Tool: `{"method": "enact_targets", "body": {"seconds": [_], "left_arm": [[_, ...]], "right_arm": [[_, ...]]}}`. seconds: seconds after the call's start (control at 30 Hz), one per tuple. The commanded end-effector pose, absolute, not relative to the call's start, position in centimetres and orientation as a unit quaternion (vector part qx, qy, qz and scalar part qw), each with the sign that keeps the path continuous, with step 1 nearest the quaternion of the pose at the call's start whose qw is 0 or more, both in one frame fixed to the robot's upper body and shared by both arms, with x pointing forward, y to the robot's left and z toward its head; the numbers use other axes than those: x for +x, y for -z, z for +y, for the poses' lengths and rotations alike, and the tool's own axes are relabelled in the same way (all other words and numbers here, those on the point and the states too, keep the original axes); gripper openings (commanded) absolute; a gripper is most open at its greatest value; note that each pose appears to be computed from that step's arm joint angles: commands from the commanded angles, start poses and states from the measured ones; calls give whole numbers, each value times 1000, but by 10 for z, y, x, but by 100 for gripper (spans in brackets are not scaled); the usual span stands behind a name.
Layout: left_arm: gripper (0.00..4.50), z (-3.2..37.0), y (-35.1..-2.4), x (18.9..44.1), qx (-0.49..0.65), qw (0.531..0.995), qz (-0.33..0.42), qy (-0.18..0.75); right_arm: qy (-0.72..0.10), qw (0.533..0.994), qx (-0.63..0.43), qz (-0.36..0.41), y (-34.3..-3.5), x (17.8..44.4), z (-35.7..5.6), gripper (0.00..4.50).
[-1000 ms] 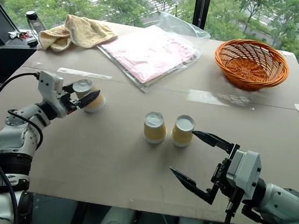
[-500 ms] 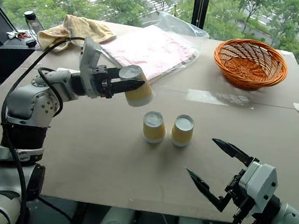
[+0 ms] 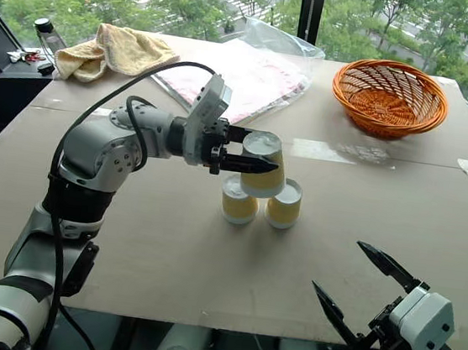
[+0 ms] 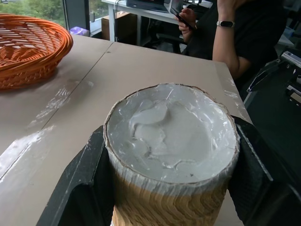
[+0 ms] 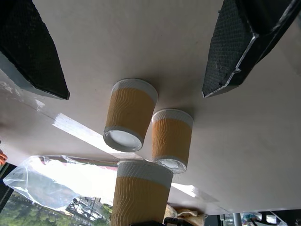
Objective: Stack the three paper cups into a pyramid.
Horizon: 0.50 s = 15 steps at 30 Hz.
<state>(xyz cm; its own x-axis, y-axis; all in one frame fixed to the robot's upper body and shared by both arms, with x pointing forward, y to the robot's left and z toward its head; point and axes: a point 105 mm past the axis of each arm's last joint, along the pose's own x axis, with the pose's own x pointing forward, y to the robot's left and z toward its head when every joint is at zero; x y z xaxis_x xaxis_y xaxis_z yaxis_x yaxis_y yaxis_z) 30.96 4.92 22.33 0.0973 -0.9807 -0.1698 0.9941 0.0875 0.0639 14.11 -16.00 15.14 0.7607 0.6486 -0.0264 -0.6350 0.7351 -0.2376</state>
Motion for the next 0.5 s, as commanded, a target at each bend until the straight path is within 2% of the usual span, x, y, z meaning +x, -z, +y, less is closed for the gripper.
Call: {"method": "enact_targets", "body": {"seconds": [0.03,0.2,0.33,0.5], "left_arm": [[246,44,-227,308,108,726,19,678],[246,38,-222,310,120,725,14,678],[435,37,-217,314,128,730,13,672],[445,43,-231,311,90,729,4,678]], "right_arm": [[-338,931,-129,-42,-156,137,-161,450],[-333,933,-128,-44,-155,135,-159,450],[-330,934,-129,-45,-156,134,-159,450],[-329,934,-130,-45,-156,134,-160,450]]}}
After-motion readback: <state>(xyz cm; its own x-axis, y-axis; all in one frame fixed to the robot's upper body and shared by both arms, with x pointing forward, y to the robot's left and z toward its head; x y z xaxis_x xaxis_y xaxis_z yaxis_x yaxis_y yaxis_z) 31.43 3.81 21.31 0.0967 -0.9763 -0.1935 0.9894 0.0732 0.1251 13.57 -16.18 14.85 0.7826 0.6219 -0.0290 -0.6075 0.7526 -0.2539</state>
